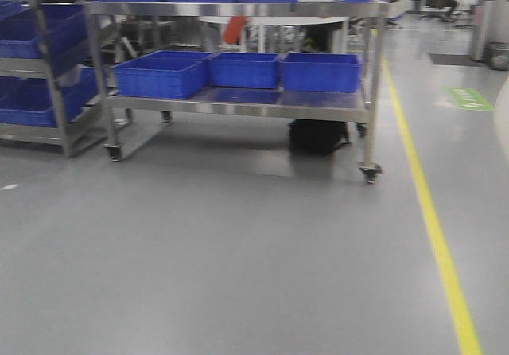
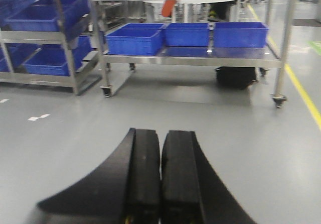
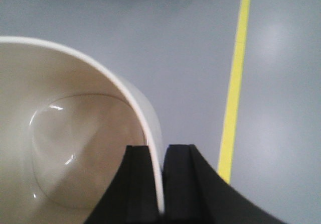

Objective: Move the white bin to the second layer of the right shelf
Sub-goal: 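Drive along the aisle past the blue crate racks carrying the bin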

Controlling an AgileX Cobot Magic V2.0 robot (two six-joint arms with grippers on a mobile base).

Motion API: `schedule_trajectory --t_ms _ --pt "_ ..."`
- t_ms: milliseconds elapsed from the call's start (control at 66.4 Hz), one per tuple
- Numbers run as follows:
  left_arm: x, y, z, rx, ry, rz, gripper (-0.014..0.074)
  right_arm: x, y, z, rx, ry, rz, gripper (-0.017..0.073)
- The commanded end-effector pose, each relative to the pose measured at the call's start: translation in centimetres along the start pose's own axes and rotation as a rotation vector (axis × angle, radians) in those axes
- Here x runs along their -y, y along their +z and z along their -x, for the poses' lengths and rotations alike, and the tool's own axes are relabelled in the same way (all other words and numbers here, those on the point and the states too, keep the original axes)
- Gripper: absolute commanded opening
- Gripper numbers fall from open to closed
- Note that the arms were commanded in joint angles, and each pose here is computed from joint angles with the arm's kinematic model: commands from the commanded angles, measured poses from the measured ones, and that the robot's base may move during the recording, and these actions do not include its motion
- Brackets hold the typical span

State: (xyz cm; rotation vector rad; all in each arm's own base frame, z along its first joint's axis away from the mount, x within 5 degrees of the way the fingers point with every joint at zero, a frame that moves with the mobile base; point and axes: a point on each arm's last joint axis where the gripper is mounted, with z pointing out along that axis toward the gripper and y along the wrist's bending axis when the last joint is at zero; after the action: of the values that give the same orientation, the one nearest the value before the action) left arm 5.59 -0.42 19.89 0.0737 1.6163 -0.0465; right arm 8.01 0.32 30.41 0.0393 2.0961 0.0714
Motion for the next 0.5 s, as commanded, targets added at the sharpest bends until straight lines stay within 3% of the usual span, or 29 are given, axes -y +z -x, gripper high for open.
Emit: schedule_trajectory --t_ms 0,482 --pt "0.02 0.06 -0.37 0.065 -0.003 -0.002 0.0085 -0.07 -0.52 1.6 0.114 0.009 0.003 0.0056" --pt "0.02 0.06 -0.37 0.065 -0.003 -0.002 0.0085 -0.07 -0.52 1.61 0.115 0.009 0.003 0.0056"
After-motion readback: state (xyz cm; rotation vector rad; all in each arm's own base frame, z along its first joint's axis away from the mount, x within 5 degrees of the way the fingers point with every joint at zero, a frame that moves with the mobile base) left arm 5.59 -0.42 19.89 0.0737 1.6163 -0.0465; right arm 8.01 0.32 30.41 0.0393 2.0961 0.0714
